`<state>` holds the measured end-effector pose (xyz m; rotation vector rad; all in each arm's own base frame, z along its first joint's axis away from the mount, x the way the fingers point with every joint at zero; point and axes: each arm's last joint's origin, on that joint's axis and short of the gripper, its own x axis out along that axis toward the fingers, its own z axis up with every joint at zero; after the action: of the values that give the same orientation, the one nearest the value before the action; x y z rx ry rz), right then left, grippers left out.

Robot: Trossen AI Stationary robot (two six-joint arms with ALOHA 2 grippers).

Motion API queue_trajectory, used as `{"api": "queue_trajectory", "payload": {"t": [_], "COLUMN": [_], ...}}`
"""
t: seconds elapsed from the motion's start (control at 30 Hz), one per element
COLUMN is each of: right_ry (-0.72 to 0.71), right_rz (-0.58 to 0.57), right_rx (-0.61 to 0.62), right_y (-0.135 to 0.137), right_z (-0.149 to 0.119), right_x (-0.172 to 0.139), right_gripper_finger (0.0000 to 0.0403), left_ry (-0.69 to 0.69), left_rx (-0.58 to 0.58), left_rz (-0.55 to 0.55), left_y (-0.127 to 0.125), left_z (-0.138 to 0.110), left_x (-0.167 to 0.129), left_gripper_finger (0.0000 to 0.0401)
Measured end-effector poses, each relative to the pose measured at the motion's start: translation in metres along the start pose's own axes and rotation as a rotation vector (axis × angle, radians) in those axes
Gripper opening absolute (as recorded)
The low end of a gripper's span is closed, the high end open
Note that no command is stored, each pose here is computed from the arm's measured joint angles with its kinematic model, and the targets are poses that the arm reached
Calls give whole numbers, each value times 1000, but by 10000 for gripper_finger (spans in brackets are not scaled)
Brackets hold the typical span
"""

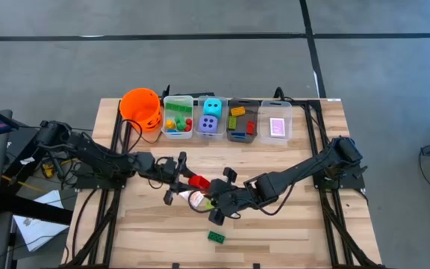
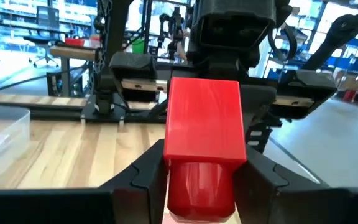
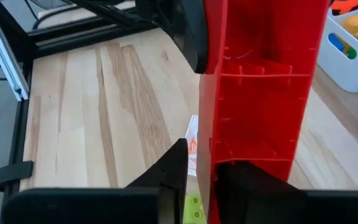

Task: Pick & Place Toys
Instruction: Put the red game piece into the white bin

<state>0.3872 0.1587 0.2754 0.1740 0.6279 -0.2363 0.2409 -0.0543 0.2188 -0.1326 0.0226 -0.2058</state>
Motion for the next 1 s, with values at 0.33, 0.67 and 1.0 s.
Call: {"api": "queue_trajectory", "payload": {"t": [0.33, 0.67, 1.0], "right_ry": [21, 30, 25], "right_rz": [13, 8, -2], "right_rx": [-26, -30, -4], "right_y": [6, 6, 5], "right_z": [-5, -6, -6], "right_x": [-6, -6, -5], "right_gripper_finger": [63, 64, 64], "left_ry": [205, 339, 219], "left_rx": [2, 126, 471], "left_rz": [-5, 264, 1028], "left_y": [2, 11, 32], "left_z": [-22, -26, 25], "left_x": [-2, -16, -55], "left_gripper_finger": [126, 126, 126]}}
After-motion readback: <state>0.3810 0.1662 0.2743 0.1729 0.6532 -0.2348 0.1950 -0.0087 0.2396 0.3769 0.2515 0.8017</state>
